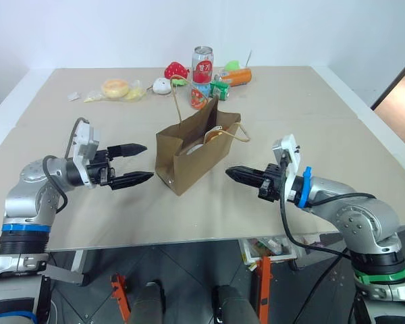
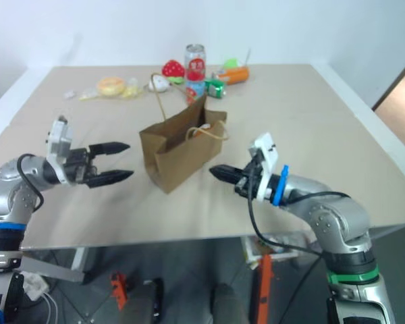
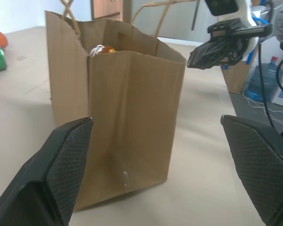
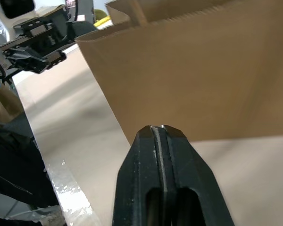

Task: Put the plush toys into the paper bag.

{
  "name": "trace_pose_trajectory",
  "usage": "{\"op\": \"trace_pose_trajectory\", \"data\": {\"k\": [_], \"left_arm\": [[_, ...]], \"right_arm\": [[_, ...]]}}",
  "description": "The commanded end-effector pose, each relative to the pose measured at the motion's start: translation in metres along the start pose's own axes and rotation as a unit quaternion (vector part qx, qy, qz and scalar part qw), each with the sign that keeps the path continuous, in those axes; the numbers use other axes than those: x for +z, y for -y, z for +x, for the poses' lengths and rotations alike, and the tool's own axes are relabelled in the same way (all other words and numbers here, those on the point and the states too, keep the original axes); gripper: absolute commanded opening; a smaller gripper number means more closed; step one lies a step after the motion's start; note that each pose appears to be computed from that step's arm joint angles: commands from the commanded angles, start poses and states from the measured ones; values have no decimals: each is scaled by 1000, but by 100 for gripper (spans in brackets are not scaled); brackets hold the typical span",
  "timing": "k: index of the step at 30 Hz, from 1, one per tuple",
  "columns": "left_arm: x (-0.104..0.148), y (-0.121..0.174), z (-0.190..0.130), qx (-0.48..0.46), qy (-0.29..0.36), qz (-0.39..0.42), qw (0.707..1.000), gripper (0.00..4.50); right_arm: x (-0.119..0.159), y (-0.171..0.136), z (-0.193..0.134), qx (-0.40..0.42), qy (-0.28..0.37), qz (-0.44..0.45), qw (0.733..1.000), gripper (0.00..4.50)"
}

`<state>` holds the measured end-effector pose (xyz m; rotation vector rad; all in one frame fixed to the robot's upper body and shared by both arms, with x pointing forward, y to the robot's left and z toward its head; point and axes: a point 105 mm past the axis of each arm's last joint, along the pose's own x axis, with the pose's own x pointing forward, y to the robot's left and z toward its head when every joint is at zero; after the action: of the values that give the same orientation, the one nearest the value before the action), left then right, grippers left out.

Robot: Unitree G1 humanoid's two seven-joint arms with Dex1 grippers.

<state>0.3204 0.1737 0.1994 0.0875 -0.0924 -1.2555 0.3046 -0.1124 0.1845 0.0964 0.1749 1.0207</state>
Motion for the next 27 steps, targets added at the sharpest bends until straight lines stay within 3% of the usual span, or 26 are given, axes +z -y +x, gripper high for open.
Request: {"op": "trace_pose_trajectory", "data": {"k": [1,15,27], "left_arm": [[7,-5,-3,20,10,19,1000,450],[-1,-29,30,35,25,19,999,450],[9,-6,57,-49,39,17,998,450]], "right_arm": [[15,-7,17,21,18,-39,999,3],[27,-11,62,22,38,-67,997,3],[29,0,72,-14,50,-68,996,3]]}}
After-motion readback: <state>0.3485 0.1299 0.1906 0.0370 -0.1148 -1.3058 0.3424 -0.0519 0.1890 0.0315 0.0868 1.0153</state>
